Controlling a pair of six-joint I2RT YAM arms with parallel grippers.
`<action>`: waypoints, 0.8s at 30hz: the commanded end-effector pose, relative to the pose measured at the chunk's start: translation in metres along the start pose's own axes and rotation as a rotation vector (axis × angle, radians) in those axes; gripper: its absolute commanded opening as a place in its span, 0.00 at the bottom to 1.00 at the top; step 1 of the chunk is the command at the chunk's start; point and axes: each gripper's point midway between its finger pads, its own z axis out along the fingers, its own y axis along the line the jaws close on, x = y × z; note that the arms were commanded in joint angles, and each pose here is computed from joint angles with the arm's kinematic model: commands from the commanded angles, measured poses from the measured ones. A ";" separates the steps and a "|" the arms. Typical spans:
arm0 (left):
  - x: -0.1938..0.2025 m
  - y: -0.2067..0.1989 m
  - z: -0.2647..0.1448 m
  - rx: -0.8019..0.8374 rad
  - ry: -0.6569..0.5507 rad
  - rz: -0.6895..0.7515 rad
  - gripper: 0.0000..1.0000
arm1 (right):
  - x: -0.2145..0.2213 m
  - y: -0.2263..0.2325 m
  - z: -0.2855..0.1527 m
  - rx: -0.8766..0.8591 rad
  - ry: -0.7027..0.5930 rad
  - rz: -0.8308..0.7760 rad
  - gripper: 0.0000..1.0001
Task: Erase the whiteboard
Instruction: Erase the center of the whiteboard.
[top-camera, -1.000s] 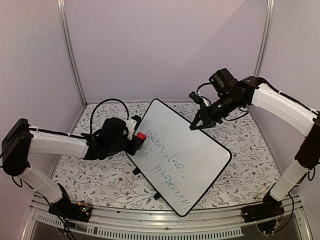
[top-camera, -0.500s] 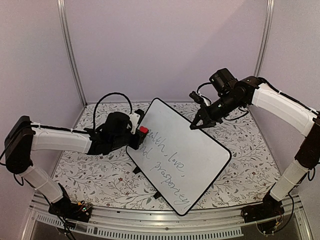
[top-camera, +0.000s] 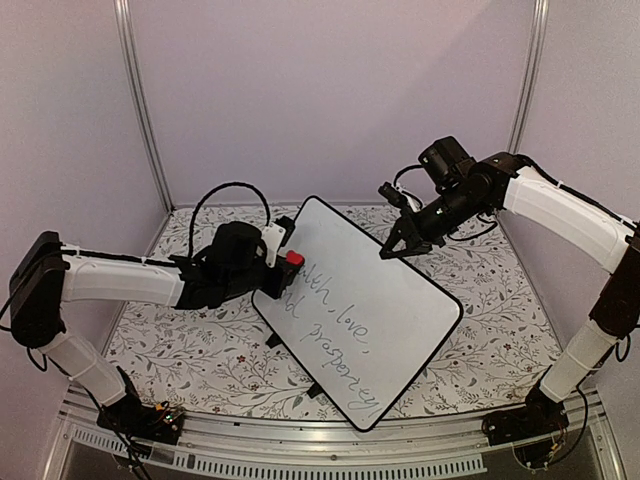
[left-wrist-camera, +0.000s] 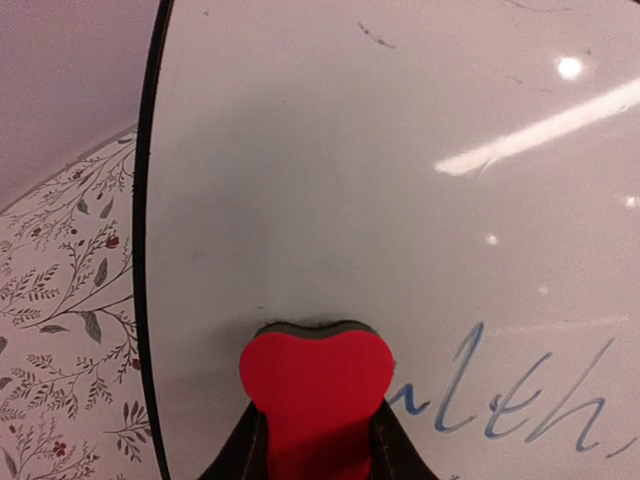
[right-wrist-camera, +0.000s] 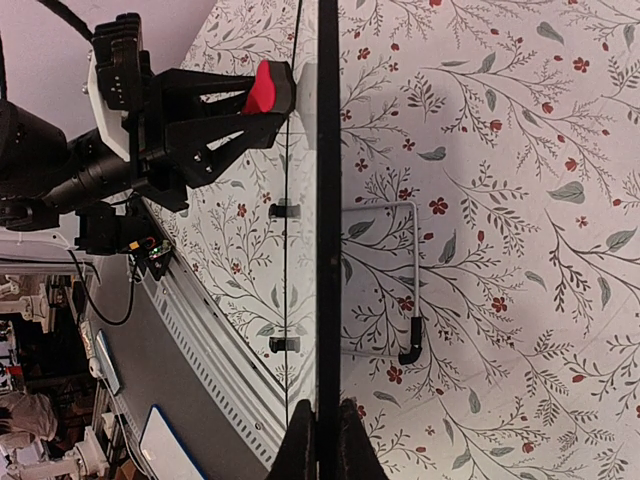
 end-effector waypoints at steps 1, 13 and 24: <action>0.007 0.000 0.001 -0.027 0.012 -0.005 0.00 | -0.011 0.021 -0.003 -0.063 -0.037 -0.103 0.00; 0.040 0.011 -0.004 -0.062 0.079 -0.039 0.00 | -0.012 0.021 -0.003 -0.064 -0.037 -0.103 0.00; 0.050 -0.006 -0.011 0.023 0.084 -0.037 0.00 | -0.012 0.021 -0.001 -0.066 -0.032 -0.100 0.00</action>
